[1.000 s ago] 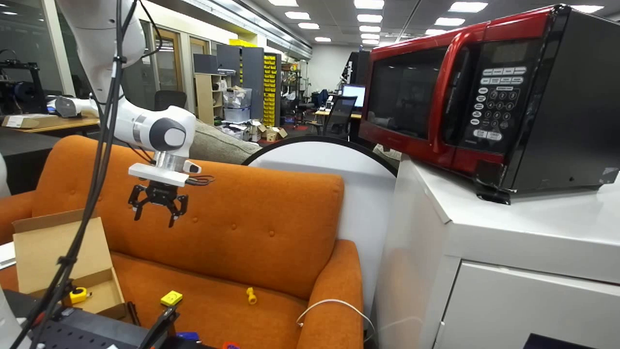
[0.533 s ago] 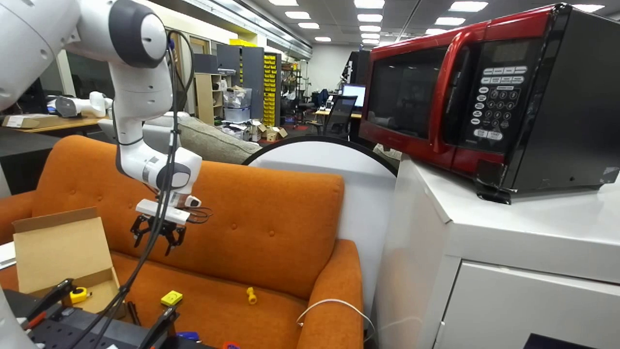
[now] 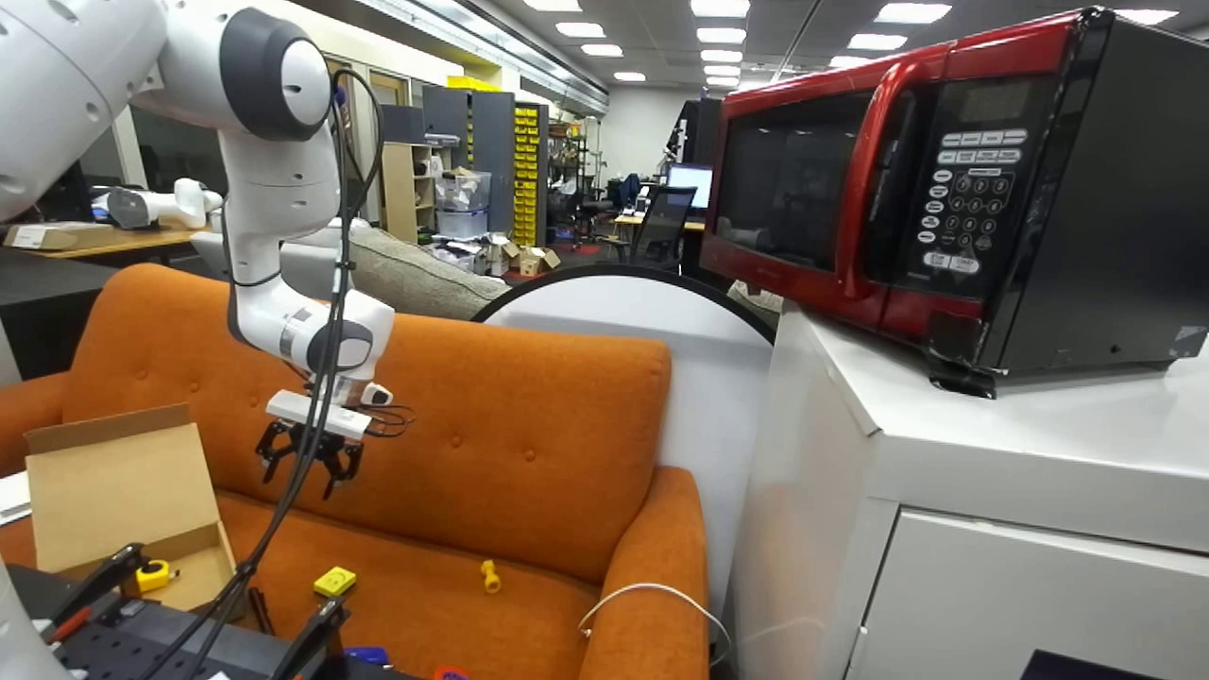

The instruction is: Put the yellow box and the brown stick object in the box

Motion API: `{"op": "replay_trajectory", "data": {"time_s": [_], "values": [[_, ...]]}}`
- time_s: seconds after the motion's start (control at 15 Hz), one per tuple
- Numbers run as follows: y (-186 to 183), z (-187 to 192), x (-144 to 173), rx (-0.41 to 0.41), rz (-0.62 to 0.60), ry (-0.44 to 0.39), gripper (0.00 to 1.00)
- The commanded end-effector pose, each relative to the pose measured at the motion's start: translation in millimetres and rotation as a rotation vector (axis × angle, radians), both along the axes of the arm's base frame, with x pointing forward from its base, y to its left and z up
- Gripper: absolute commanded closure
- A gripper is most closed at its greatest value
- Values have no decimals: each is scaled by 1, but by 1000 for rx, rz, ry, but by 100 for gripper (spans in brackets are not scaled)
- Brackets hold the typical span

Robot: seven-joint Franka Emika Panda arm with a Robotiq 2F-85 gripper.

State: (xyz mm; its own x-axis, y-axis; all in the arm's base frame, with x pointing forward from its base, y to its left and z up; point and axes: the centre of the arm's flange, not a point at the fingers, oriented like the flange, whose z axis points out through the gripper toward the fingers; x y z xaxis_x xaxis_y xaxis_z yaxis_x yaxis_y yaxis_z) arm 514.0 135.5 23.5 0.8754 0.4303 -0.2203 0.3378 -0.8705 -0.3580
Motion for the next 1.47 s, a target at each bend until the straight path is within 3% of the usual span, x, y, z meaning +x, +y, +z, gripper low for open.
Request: {"op": "replay_trajectory", "data": {"time_s": [0.0, 0.2, 0.6, 0.8, 0.87, 1.4], "values": [[0, -5, 3, 23, -30, -16, 0], [3, -41, 15, 77, -51, -53, 0], [14, -139, 24, 59, -121, -50, 0], [21, -174, 29, -12, -197, -51, 0], [14, -159, 13, 26, -157, -31, 0], [16, -167, 13, -1, -174, -45, 0]]}}
